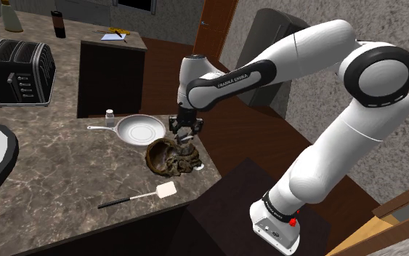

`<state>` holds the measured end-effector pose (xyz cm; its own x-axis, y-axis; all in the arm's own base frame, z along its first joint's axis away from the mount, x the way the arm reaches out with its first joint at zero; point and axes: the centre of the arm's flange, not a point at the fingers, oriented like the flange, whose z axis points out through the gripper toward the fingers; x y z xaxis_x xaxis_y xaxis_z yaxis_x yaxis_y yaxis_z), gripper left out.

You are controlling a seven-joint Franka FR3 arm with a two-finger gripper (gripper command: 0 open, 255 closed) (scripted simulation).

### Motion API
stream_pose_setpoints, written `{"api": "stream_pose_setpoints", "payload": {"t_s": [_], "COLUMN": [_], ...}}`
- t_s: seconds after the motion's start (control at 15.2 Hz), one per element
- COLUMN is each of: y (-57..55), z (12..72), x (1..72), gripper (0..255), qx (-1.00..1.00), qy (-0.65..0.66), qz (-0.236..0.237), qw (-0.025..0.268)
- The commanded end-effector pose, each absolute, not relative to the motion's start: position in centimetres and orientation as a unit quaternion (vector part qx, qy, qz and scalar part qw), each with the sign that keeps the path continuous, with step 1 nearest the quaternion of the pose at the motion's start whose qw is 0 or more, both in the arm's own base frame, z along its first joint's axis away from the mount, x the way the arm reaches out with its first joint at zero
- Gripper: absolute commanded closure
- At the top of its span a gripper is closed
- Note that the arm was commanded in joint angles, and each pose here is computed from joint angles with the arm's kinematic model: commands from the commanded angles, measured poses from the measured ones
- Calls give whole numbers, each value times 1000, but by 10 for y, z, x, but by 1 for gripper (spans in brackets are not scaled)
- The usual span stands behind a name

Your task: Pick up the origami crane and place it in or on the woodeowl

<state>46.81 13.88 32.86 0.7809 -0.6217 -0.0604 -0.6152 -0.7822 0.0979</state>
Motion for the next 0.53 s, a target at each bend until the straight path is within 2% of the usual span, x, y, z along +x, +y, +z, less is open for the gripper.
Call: {"api": "stream_pose_setpoints", "payload": {"t_s": [0.0,0.46], "y": [139,139], "z": [317,282], "x": [467,467], "gripper": [255,255], "qx": [943,943], "qy": [-328,-328], "qz": [-44,-44], "qw": [36,36]}}
